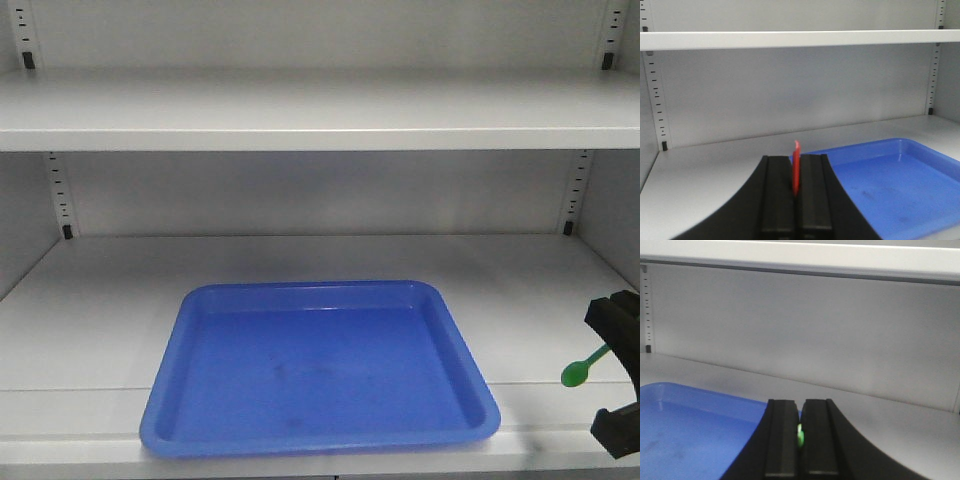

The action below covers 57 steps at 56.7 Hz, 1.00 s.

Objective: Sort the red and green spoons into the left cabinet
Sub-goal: 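Turn and drive up to the open cabinet with the blue tray, then extend both grippers with the spoons over the blue tray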

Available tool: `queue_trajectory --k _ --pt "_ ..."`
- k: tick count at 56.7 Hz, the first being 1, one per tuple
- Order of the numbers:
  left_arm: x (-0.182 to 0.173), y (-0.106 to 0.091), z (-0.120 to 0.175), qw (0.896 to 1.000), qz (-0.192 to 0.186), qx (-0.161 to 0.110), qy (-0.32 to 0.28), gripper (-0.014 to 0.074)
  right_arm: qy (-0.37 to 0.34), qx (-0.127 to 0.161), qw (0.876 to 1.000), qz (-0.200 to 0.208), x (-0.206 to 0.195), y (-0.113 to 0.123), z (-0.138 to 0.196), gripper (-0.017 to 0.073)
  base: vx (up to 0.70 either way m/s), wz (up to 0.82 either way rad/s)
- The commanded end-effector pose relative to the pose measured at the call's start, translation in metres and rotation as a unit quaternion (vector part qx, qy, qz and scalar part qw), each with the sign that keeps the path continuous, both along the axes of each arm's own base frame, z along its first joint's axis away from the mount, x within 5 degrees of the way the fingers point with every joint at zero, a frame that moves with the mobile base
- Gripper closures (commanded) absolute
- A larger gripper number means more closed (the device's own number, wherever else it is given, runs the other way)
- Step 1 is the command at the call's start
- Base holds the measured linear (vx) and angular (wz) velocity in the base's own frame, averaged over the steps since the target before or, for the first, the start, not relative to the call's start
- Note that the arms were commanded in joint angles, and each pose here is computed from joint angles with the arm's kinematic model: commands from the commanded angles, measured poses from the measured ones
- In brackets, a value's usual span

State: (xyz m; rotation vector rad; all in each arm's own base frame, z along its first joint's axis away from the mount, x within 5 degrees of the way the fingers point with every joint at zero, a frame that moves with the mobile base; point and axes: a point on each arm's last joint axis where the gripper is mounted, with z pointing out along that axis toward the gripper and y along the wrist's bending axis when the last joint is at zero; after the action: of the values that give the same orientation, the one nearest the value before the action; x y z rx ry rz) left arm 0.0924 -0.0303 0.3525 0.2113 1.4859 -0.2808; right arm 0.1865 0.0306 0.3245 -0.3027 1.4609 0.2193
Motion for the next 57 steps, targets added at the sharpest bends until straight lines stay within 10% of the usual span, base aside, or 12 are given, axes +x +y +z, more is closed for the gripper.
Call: queue_trajectory --k 1,57 --pt "-0.0022 -0.001 0.0154 0.999 -0.009 -0.019 -0.046 0.0597 -0.046 0.018 0.999 0.016 -0.0029 0.0021 0.019 0.0565 0.26 -0.03" --pt "-0.0022 -0.001 0.0154 0.999 -0.009 -0.019 -0.046 0.0597 -0.046 0.018 0.999 0.016 -0.0029 0.0021 0.019 0.0565 0.11 0.0"
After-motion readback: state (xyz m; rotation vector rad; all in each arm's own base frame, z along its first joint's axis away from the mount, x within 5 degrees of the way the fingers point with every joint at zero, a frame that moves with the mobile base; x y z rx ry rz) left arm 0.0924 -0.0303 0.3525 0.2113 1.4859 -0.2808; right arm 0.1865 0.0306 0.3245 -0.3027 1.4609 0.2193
